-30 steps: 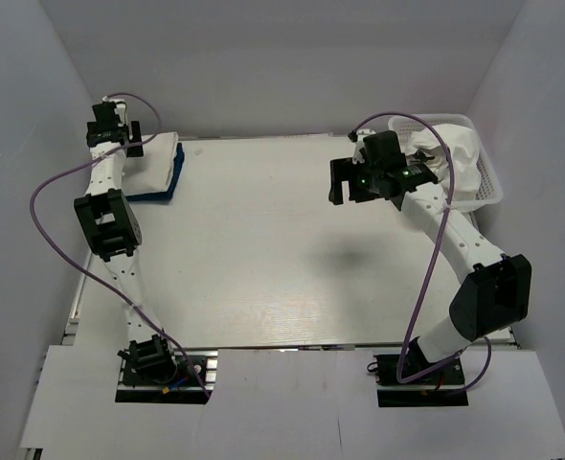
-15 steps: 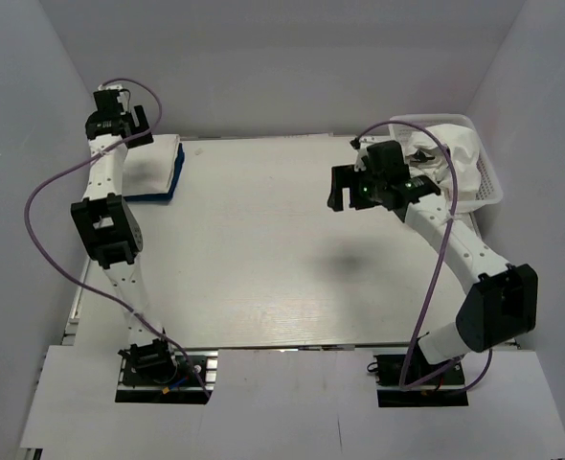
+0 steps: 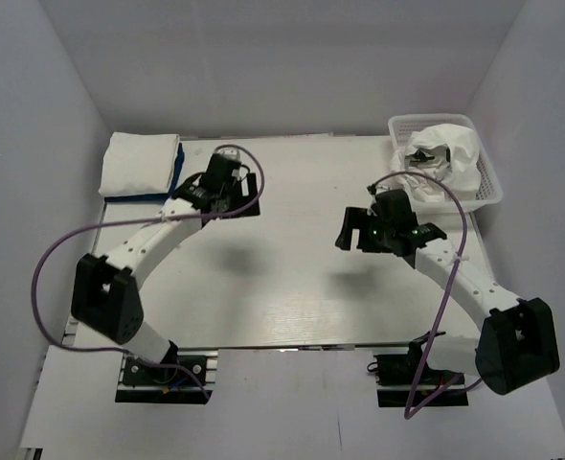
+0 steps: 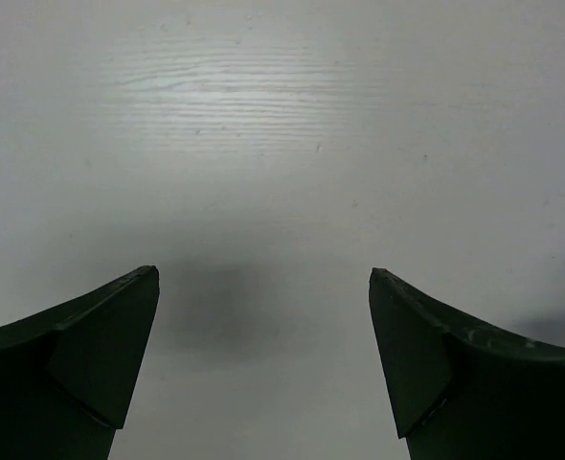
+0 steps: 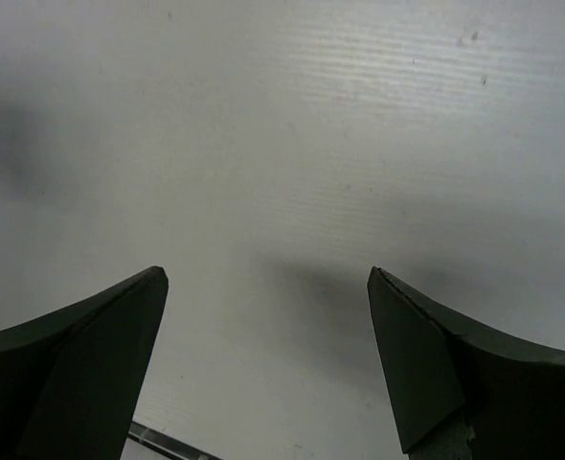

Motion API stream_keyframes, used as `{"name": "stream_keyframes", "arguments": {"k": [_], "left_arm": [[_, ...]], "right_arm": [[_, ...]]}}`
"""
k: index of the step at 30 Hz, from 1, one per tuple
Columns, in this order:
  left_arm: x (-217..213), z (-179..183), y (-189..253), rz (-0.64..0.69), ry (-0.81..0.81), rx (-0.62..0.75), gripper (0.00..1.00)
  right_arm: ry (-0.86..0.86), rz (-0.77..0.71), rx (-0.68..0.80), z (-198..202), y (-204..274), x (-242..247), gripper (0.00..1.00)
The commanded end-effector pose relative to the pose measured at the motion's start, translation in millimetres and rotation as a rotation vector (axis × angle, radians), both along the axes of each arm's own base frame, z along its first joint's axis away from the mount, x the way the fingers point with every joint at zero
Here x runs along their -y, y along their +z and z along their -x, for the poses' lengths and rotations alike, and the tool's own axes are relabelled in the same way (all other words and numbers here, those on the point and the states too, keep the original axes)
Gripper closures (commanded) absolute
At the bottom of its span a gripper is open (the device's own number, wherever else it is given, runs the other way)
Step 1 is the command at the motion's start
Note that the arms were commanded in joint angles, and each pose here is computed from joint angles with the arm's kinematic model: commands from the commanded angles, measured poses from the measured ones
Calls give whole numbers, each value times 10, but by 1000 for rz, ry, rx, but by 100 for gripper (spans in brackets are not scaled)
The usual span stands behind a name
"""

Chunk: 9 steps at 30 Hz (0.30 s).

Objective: Fold and stack the t-shirts
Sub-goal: Put the neatly folded tshirt into the corner of the board with the left arm

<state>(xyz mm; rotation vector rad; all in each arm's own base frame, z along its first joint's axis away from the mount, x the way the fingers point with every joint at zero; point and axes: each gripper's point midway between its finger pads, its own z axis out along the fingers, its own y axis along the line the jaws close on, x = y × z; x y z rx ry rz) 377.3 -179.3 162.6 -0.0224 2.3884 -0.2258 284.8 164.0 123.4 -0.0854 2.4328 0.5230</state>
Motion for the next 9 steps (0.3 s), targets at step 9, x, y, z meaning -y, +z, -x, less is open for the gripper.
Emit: {"name": "stream_keyframes", "arguments": {"k": [9], "left_arm": [[-239,397,320,83,164,108,0]], "right_arm": [[3,-170,243,-97,498,-135,9]]}}
